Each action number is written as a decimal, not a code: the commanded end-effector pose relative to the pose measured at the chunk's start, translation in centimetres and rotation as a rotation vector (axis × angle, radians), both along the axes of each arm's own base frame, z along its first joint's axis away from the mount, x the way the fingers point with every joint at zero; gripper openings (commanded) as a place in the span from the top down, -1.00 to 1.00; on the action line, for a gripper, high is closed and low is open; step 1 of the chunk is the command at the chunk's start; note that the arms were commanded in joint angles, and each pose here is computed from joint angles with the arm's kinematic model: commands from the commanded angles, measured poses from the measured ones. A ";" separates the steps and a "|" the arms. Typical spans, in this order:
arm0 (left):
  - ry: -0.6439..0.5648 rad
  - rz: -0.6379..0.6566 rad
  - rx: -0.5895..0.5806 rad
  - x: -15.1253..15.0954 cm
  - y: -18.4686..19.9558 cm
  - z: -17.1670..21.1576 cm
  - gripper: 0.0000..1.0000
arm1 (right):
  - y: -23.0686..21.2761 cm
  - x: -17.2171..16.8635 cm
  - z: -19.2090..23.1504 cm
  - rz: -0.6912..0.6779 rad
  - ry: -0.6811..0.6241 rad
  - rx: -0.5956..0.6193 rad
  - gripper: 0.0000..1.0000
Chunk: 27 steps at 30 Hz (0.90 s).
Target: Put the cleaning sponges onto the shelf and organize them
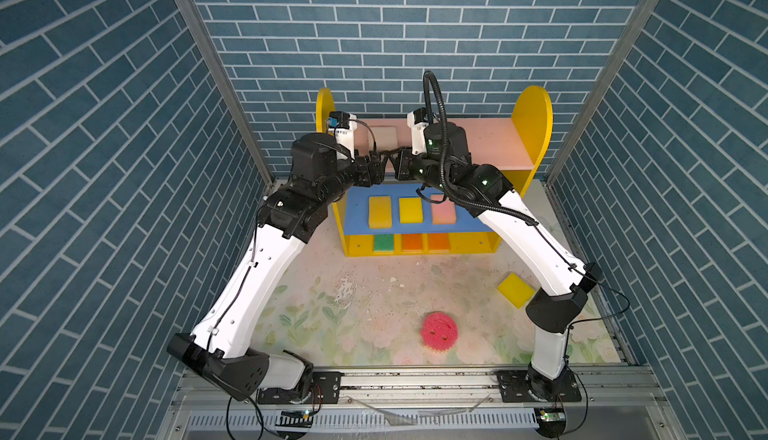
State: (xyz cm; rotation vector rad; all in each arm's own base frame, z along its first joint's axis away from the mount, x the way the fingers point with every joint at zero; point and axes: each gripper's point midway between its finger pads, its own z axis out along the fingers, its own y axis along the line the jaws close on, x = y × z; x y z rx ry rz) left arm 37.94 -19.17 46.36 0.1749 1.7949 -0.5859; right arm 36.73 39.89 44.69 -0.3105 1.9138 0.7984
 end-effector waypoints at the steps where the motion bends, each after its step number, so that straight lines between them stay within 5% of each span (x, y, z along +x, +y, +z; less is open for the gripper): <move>1: -0.026 -0.006 -0.025 -0.2 0.1 0.7 -0.64 | -0.2 0.2 -0.2 0.006 0.007 -0.011 0.80; 3: -0.029 -0.003 -0.027 -0.3 0.3 0.9 -0.64 | -0.2 0.0 -0.2 0.016 0.002 -0.014 1.00; 27: -0.093 0.168 -0.146 -3.4 7.5 1.8 -0.65 | -3.4 -4.5 -1.4 0.131 -0.172 -0.029 1.00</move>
